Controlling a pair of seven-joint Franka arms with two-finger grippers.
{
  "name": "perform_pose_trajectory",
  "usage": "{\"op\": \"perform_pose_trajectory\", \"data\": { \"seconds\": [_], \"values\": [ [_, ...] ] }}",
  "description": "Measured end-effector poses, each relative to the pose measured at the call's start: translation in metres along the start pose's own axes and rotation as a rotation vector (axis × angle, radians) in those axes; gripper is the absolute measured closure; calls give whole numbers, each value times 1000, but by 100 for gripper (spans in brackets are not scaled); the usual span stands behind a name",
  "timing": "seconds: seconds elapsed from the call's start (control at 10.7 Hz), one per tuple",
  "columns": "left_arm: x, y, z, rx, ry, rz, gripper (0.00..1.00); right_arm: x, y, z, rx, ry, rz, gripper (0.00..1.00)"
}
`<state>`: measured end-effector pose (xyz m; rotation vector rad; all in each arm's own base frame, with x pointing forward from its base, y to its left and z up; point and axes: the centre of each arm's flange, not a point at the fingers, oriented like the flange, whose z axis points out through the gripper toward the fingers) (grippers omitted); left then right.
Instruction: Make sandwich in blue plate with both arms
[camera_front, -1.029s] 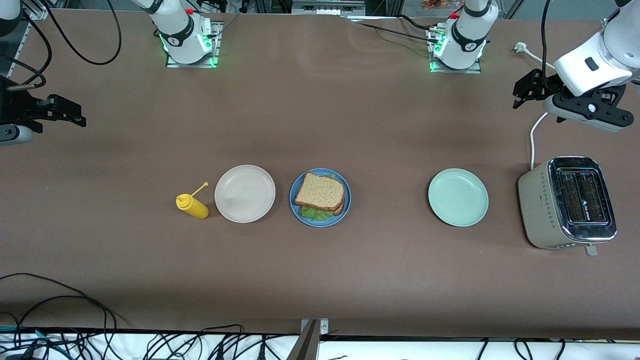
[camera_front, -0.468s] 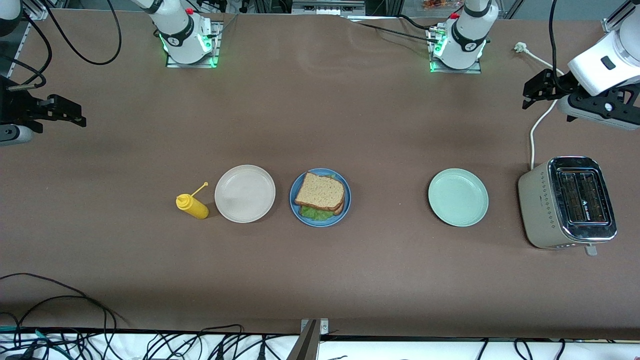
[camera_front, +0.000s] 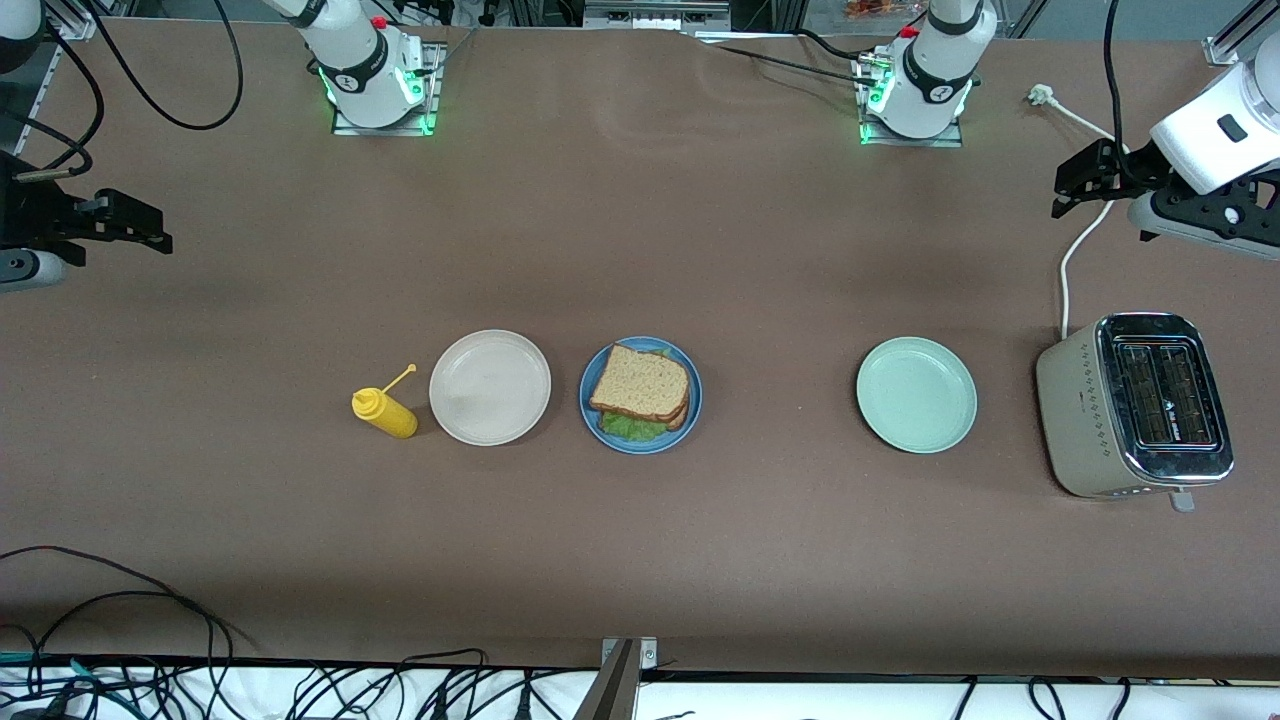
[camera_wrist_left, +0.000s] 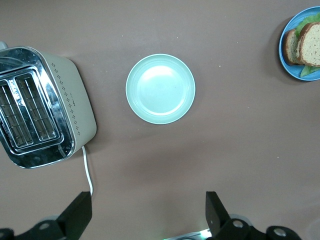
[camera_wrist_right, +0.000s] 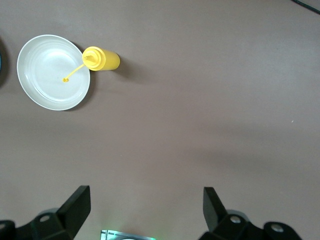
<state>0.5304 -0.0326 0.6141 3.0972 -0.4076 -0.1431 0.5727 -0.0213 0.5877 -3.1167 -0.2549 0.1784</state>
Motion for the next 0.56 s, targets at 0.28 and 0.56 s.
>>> {"op": "perform_pose_trajectory", "data": {
  "seconds": [0.28, 0.56],
  "values": [
    [3, 22, 1, 5, -11, -38, 0, 0, 0, 0, 0, 0, 0, 0],
    [2, 23, 0, 5, -14, -58, 0, 0, 0, 0, 0, 0, 0, 0]
  ]
}}
